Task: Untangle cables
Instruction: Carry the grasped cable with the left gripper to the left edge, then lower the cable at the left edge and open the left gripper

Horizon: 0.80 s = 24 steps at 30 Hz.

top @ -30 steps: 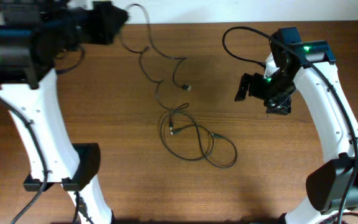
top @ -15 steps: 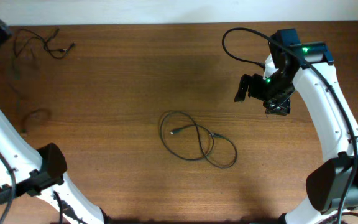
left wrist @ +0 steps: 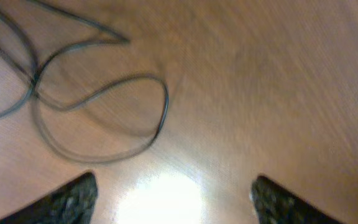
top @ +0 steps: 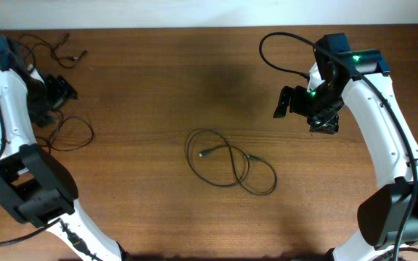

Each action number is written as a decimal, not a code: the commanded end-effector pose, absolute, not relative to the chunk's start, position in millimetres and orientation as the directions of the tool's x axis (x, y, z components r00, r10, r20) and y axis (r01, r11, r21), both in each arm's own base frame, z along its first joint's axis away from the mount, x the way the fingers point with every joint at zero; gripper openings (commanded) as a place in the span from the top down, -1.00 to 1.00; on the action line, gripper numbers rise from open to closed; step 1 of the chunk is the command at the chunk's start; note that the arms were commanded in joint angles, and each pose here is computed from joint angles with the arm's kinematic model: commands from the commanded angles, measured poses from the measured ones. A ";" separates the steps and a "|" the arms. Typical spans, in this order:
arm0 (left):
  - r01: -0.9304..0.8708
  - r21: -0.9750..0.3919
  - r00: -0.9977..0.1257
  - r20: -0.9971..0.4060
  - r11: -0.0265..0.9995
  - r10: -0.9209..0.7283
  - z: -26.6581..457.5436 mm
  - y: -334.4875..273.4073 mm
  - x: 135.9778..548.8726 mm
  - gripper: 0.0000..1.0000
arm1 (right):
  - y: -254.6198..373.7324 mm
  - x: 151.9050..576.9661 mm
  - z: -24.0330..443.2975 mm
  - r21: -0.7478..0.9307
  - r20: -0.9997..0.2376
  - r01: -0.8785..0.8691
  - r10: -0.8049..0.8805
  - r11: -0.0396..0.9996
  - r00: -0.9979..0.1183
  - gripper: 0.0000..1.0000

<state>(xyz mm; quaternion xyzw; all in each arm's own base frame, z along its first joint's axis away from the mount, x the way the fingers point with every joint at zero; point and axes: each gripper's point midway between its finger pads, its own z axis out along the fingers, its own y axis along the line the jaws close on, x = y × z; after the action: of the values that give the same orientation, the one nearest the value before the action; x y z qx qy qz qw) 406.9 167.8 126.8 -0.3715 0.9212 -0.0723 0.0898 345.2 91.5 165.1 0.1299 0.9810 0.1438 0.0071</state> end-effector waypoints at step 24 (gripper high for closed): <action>-0.667 -0.112 -0.571 -0.559 0.737 -0.602 97.0 251.5 491.8 1.00 | 94.2 353.8 165.4 0.299 -0.013 0.232 0.247 0.926 -0.969 -0.97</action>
<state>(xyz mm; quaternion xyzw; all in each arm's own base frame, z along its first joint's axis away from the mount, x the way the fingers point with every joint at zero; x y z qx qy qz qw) 465.4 238.3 44.5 -0.4020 0.8821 0.0394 0.2423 354.0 92.6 165.9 0.1275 0.9804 0.1484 0.0246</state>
